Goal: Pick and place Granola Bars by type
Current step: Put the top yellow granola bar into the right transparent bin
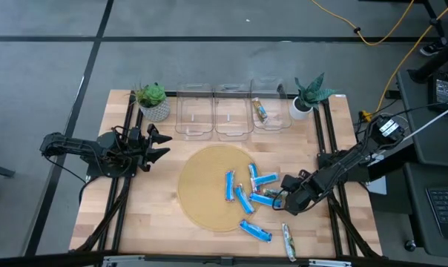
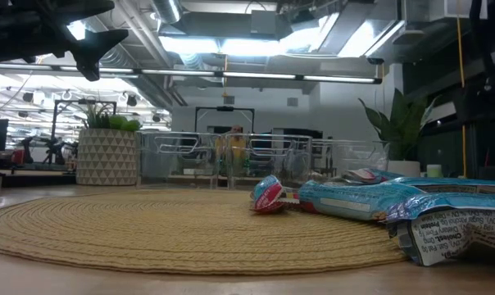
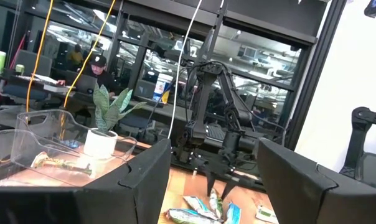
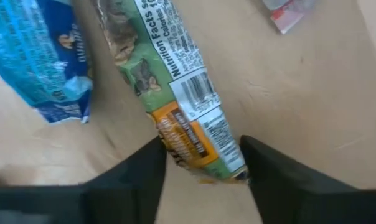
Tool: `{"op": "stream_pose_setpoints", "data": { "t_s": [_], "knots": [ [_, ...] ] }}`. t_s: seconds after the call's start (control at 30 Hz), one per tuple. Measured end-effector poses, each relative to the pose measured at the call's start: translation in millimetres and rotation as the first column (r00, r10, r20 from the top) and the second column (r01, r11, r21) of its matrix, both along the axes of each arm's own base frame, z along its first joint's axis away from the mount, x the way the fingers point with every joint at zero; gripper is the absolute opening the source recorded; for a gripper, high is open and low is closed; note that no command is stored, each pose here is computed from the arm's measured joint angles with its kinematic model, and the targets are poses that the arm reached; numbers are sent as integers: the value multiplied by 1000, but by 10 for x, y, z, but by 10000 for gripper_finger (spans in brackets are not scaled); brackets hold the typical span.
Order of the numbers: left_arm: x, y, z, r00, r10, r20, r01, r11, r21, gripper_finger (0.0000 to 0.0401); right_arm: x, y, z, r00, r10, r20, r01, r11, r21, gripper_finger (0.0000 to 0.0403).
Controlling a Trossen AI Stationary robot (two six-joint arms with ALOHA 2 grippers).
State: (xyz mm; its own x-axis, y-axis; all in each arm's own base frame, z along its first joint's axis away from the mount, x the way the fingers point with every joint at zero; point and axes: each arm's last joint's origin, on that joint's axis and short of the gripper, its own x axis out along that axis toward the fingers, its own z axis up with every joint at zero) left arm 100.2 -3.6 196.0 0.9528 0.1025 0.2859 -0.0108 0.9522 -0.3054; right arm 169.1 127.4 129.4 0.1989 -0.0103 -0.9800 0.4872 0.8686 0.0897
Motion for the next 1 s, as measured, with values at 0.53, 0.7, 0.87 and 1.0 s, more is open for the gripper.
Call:
{"op": "stream_pose_setpoints", "data": {
  "t_s": [0.53,0.7,0.87,1.0],
  "knots": [
    [0,0,0,1000,0,0,0,1000,0,226,178,153,440,996,86,-16,-86,996,14,78],
    [0,0,0,1000,0,0,0,1000,0,226,214,178,745,993,100,-69,-102,994,-25,59],
    [0,0,0,1000,0,0,0,1000,0,226,291,206,1139,993,112,-44,-114,992,-52,58],
    [0,0,0,1000,0,0,0,1000,0,226,391,169,1447,996,81,28,-79,994,-77,68]
  ]
}}
